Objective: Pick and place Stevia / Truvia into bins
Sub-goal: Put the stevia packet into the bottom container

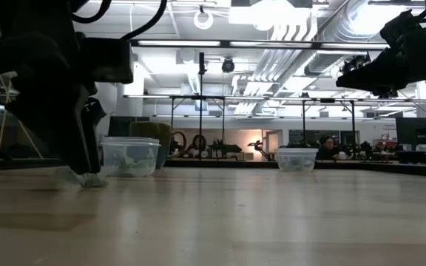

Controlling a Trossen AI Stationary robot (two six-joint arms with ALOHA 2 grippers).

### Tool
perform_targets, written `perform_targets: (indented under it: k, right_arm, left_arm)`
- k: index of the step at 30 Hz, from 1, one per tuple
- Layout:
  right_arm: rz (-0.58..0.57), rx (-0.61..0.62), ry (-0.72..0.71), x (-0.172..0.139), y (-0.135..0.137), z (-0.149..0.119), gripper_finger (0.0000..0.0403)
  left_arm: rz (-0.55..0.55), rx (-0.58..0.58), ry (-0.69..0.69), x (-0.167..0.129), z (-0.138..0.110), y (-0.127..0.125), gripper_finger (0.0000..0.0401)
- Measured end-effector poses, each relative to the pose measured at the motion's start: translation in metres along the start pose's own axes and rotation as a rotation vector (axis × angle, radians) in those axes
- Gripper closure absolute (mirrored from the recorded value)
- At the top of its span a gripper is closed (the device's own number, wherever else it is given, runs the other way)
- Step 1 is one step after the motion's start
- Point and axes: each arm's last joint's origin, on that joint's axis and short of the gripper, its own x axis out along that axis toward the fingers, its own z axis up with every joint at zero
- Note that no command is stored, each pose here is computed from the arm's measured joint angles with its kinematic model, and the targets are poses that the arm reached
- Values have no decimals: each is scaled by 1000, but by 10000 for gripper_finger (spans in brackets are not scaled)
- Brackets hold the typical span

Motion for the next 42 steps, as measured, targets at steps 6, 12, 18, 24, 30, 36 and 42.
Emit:
perform_targets:
  k: [6, 12, 18, 24, 30, 36, 42]
  right_arm:
    - [0, 0, 0, 0, 0, 0, 300]
    - [1, 0, 0, 0, 0, 0, 299]
    - [1, 0, 0, 0, 0, 0, 299]
    - [0, 0, 0, 0, 0, 0, 299]
    - [3, 0, 1, 0, 0, 0, 300]
    - [11, -1, 3, 0, 0, 0, 300]
    - [11, -2, 6, 0, 0, -1, 299]
  left_arm:
    - [2, -22, -13, 0, 1, 0, 93]
    - [-7, -53, -7, 0, 1, -1, 24]
    - [0, -91, 0, 0, 0, 0, 19]
    - [16, -20, -35, -5, 6, -2, 52]
    - [30, 59, -12, -6, 5, -1, 80]
    - [41, 57, 28, -5, 1, 1, 93]
    - [79, 72, 64, 8, -4, 2, 94]
